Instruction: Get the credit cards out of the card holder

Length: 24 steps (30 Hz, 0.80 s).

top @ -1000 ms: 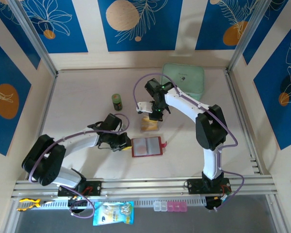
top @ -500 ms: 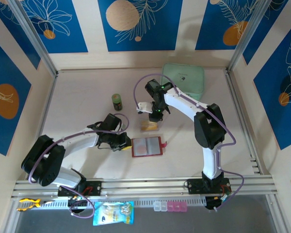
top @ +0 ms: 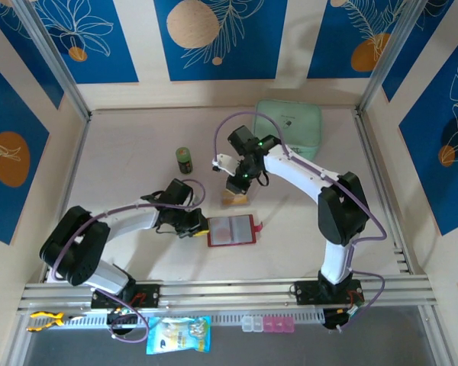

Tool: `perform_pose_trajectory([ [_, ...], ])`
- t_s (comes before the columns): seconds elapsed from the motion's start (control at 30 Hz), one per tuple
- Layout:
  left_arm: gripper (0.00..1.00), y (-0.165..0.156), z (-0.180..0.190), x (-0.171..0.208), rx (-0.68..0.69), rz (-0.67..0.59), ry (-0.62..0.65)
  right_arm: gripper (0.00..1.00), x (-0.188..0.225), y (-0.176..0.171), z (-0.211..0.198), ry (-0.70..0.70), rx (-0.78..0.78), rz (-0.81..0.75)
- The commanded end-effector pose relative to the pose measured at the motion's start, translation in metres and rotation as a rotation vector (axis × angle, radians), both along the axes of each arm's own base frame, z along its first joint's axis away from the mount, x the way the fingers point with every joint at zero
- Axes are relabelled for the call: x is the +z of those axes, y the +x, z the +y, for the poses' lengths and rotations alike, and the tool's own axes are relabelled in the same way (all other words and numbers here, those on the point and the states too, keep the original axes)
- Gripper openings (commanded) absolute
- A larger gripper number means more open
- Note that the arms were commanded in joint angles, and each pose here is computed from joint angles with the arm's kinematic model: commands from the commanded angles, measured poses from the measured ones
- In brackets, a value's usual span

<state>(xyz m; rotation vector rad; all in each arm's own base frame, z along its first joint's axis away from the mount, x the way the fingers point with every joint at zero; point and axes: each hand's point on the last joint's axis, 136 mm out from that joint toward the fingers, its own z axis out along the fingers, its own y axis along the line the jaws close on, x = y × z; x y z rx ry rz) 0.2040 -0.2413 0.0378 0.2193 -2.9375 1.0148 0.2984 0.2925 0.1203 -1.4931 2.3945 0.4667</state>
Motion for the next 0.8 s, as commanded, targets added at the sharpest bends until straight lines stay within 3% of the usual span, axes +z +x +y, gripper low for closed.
perform_pose_trajectory([
  [0.0, 0.12, 0.008, -0.009, 0.007, -0.011, -0.009, -0.042, 0.11, 0.009, -0.018, 0.023, 0.112, -0.169, 0.105],
  [0.43, 0.09, 0.004, -0.010, -0.002, -0.029, 0.022, -0.036, 0.12, -0.004, -0.060, 0.032, 0.227, -0.721, 0.470],
  [0.63, 0.09, 0.001, -0.011, -0.007, -0.040, 0.036, -0.033, 0.13, -0.014, -0.080, 0.024, 0.203, -0.864, 0.589],
  [0.77, 0.08, -0.001, -0.011, -0.010, -0.039, 0.039, -0.033, 0.15, -0.020, -0.093, 0.029, 0.198, -0.838, 0.680],
])
